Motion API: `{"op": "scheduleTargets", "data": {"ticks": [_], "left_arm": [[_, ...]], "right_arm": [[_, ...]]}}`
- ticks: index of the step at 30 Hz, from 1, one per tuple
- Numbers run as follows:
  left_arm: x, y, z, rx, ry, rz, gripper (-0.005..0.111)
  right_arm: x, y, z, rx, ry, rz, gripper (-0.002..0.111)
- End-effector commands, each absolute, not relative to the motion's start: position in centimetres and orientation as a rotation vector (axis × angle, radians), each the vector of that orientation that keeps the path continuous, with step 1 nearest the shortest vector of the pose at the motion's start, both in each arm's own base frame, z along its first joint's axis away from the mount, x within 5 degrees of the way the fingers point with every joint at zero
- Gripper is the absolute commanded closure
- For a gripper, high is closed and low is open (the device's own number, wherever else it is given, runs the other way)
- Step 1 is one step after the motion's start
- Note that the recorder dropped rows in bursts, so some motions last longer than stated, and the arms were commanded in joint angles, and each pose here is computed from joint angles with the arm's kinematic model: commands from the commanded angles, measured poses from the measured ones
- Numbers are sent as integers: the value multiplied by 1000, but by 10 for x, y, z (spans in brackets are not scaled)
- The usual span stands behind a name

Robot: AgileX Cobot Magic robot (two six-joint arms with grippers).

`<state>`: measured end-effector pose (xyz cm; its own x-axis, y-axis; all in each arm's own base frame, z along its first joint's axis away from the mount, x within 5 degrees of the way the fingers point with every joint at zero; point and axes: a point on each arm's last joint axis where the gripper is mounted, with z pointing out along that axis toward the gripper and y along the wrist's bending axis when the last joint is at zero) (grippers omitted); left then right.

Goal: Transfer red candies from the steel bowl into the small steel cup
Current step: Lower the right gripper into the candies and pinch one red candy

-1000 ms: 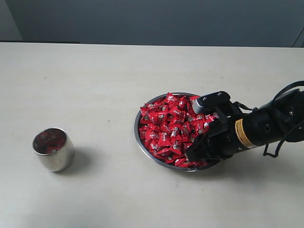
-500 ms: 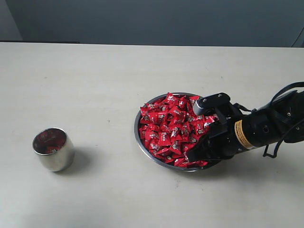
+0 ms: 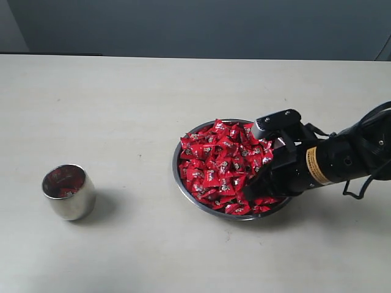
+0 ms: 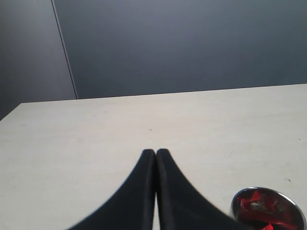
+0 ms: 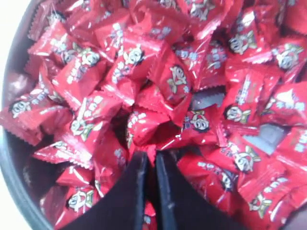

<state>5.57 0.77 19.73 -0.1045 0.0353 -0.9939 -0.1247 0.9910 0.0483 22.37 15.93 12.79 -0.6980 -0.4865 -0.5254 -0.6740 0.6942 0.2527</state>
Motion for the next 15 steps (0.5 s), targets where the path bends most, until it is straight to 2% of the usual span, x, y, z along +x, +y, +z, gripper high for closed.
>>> {"op": "scheduleTargets", "data": {"ticks": [1,15], "left_arm": [[56,8,197,-68,1664,135,106],[56,8,197,-68,1664,135,106]], "right_arm": [[226,157,142,-866,2433,581,109],[225,156,161,-837,2364,582,109]]}}
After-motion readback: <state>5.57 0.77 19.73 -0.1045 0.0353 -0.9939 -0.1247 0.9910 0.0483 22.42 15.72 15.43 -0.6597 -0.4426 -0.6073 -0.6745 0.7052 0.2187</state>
